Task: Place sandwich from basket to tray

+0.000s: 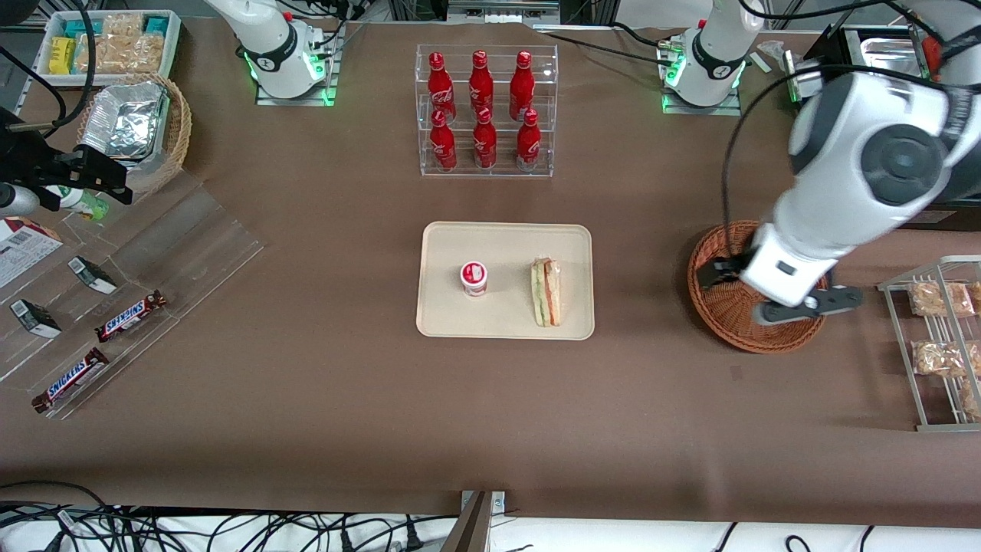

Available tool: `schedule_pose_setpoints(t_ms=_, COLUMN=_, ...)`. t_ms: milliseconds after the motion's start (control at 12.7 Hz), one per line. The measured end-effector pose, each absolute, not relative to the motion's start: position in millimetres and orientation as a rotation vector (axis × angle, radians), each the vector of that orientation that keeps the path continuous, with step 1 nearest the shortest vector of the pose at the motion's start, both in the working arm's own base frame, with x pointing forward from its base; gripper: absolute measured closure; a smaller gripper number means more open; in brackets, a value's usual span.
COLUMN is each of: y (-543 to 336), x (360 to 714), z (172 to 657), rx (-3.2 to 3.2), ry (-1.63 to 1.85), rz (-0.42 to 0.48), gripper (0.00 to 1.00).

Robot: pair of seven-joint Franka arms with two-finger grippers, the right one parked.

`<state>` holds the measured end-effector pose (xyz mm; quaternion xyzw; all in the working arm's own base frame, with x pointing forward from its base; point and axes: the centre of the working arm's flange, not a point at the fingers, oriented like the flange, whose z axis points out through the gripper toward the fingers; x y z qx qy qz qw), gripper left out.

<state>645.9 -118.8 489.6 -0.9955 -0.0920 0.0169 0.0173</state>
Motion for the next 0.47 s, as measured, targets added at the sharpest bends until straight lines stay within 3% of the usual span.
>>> schedule_pose_setpoints(t_ms=471, y=-43.0, x=654.4, z=484.1, rx=-3.11, ry=-0.097, rz=0.098, gripper=0.0)
